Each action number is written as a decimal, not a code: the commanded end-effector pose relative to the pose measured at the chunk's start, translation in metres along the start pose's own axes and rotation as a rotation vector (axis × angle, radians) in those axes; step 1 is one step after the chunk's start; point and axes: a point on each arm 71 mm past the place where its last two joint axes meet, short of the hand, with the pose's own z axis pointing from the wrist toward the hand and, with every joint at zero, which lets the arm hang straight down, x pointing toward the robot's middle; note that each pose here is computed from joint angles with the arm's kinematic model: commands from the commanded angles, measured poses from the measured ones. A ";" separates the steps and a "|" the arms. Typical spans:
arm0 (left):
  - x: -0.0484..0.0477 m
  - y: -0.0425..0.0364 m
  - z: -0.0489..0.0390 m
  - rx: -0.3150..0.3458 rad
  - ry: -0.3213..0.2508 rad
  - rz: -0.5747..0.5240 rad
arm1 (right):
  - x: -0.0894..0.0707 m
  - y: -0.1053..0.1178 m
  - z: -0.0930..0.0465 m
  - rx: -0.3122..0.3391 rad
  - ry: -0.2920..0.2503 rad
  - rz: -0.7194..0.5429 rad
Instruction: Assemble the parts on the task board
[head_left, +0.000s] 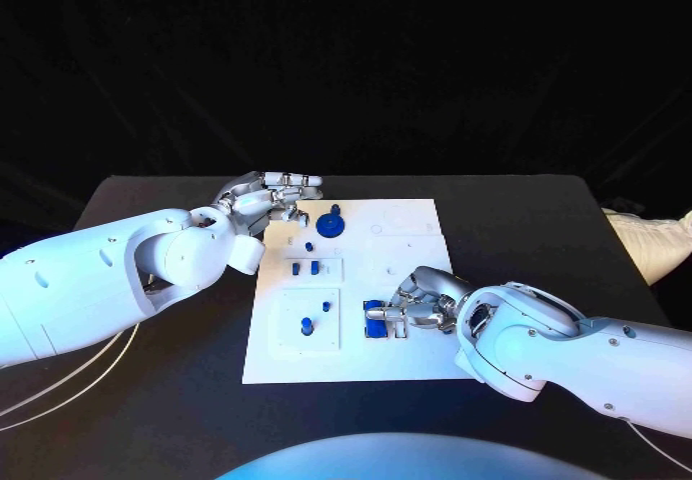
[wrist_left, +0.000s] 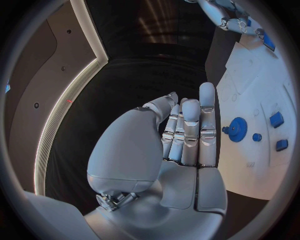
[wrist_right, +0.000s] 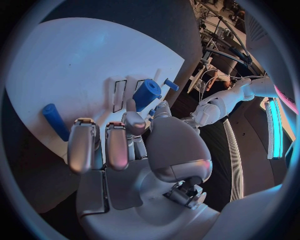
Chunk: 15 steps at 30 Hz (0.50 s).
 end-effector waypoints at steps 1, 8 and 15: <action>0.0013 -0.0007 0.0002 0.008 0.009 -0.009 | -0.002 0.001 0.000 -0.016 -0.039 -0.038; 0.0011 -0.0007 0.0001 0.007 0.011 -0.009 | -0.004 0.003 -0.002 -0.057 -0.063 -0.049; 0.0005 -0.0004 -0.0003 0.003 0.013 -0.010 | -0.003 0.009 -0.004 -0.130 -0.049 -0.085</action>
